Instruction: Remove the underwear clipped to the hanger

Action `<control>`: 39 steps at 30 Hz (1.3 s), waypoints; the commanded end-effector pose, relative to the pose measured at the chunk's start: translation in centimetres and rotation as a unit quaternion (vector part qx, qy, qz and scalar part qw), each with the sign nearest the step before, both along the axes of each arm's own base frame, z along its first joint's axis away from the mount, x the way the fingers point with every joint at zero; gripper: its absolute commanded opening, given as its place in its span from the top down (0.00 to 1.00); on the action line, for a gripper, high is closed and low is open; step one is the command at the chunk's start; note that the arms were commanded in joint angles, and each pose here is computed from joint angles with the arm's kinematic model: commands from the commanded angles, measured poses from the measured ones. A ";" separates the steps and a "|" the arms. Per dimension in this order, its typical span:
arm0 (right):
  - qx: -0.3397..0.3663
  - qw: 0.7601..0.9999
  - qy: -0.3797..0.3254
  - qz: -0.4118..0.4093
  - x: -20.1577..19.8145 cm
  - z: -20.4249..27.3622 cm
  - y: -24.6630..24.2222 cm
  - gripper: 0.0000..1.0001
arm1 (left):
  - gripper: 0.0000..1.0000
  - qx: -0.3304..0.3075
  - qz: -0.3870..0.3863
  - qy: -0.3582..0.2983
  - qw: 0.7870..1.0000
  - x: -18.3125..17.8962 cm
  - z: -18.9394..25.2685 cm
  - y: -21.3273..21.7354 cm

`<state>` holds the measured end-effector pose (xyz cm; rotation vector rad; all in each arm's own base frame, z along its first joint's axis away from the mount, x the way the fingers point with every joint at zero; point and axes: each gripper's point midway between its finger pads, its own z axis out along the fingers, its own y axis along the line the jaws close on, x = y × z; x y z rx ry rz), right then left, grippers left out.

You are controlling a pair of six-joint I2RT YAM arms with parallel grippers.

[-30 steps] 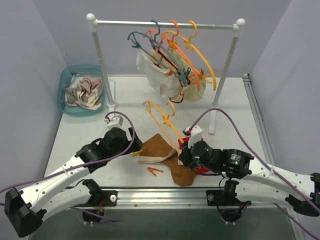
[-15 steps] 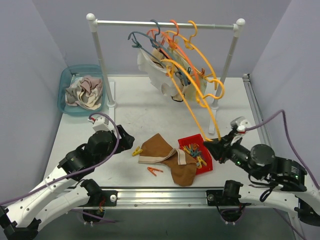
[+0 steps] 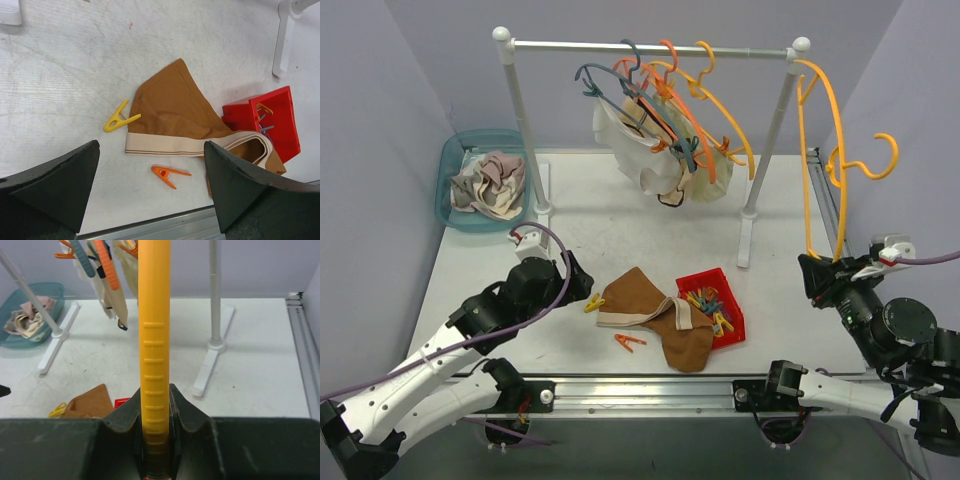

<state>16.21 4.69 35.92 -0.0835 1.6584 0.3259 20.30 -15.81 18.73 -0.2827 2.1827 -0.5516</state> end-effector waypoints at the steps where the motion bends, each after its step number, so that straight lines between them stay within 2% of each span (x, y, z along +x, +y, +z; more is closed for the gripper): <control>1: -0.044 0.996 0.022 -0.067 0.8 0.4 -1.4 1.00 | 0.06 -0.023 -0.015 -0.025 0.999 0.8 2.4 -1.2; 7: -0.106 0.991 0.072 -0.050 0.7 -0.2 0.4 1.00 | 0.06 -0.030 -0.020 -0.029 0.999 1.0 2.5 -1.7; 18: -0.124 0.985 0.115 -0.020 0.1 -0.5 1.2 1.00 | 0.06 -0.047 -0.027 -0.039 0.998 0.8 2.9 -1.8; 26: -0.154 0.968 0.198 0.014 1.1 -1.8 2.6 1.00 | 0.06 -0.058 -0.030 -0.043 0.997 0.6 2.9 -1.8; 30: -0.148 0.965 0.213 0.039 2.6 -1.3 3.7 1.00 | 0.06 -0.063 -0.031 -0.048 0.996 0.6 3.2 -1.7; 35: -0.136 0.970 0.192 0.056 4.6 1.7 4.3 1.00 | 0.06 -0.068 -0.035 -0.053 0.996 0.6 3.6 -1.8; 39: -0.102 0.968 0.215 0.076 8.2 2.8 4.5 1.00 | 0.06 -0.073 -0.040 -0.052 0.995 0.5 3.4 -2.1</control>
